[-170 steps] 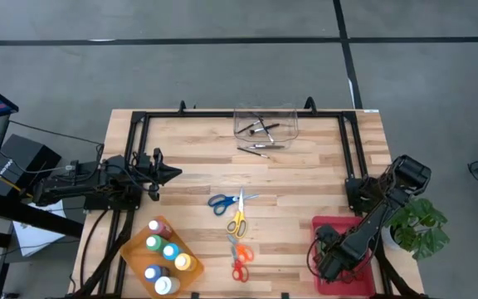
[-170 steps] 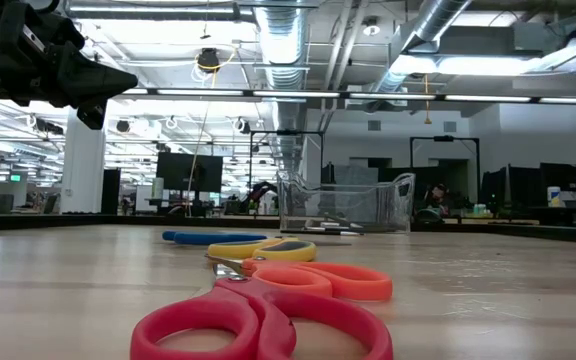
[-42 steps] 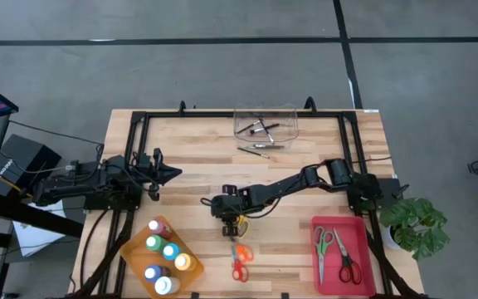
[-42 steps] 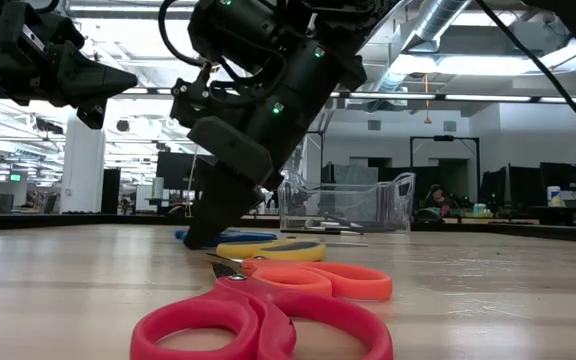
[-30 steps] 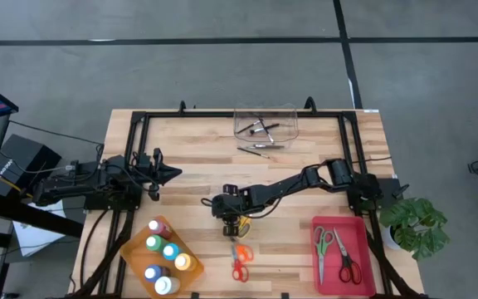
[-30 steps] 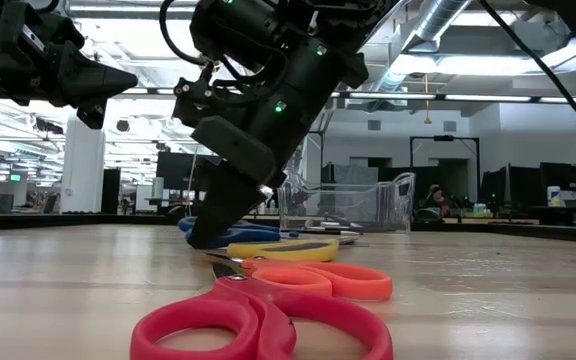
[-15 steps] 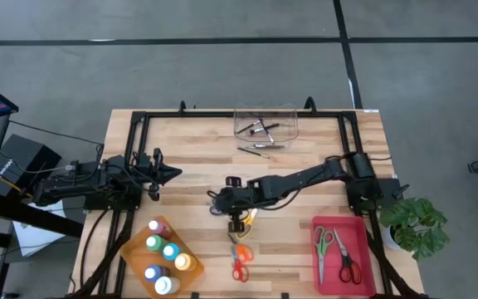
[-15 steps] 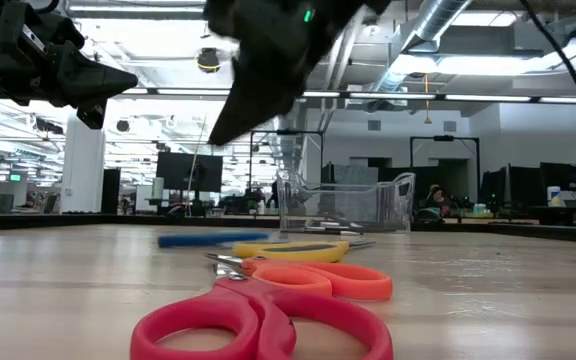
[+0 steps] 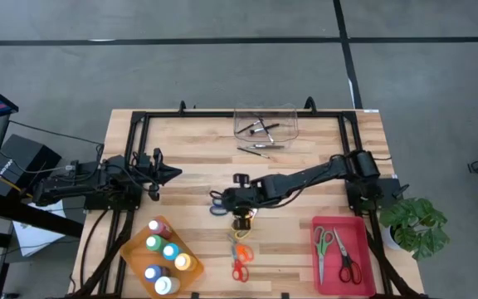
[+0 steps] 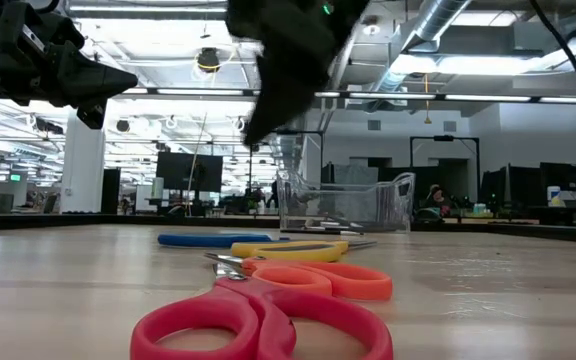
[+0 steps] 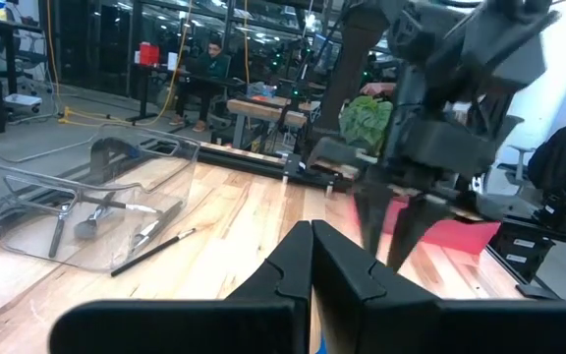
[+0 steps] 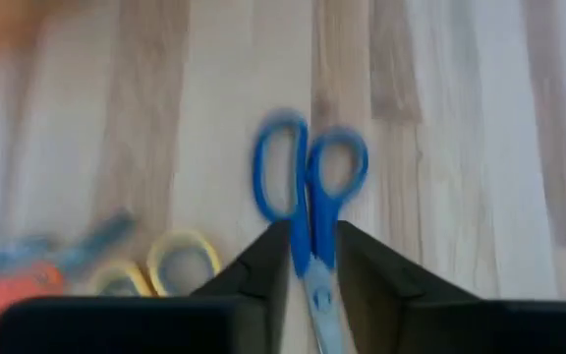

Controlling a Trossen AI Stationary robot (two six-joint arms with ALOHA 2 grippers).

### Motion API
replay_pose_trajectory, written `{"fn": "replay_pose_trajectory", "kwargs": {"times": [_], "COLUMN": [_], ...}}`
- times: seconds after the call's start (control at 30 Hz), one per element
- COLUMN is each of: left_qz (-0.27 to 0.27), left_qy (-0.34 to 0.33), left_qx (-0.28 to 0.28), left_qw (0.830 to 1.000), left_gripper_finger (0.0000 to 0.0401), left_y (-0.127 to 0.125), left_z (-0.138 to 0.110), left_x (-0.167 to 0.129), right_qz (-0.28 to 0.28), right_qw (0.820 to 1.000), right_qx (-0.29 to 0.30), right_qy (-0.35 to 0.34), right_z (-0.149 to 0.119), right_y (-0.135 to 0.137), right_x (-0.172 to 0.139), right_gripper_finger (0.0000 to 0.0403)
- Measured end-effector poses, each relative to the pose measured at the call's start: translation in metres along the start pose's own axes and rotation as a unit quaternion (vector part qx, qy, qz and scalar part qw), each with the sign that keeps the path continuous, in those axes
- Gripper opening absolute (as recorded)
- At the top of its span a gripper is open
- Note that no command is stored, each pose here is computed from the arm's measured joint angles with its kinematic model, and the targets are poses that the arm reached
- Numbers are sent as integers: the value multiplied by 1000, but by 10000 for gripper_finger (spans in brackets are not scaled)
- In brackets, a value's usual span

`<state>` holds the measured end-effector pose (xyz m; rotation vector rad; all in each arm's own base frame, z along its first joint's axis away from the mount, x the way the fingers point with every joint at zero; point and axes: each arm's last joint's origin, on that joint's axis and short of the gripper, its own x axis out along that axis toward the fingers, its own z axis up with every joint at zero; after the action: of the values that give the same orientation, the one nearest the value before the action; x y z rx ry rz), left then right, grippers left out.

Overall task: Pick & Place Paint Supplies
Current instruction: Put the blue scissor into the red bin

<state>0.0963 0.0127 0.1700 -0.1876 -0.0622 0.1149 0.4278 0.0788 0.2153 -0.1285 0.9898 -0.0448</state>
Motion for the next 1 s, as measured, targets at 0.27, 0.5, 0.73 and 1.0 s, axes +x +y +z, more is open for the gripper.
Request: {"fn": "replay_pose_trajectory", "kwargs": {"times": [0.27, 0.5, 0.73, 1.0], "left_qz": [0, 1, 0, 0], "left_qy": [-2, 3, 1, 0], "left_qx": [0, 0, 0, 0], "left_qw": [1000, 1000, 1000, 1000], "left_gripper_finger": [0, 0, 0, 0], "left_y": [0, 0, 0, 0], "left_z": [0, -1, 0, 0], "left_x": [0, 0, 0, 0], "right_qz": [14, 12, 11, 13], "right_qw": [998, 1000, 1000, 1000], "right_qx": [-9, -6, 12, 8], "right_qy": [-61, -23, -19, 8], "right_z": [9, 7, 16, 10], "right_y": [3, -2, -20, -19], "right_x": [50, 92, 94, 93], "right_gripper_finger": [181, 191, 185, 168]}}
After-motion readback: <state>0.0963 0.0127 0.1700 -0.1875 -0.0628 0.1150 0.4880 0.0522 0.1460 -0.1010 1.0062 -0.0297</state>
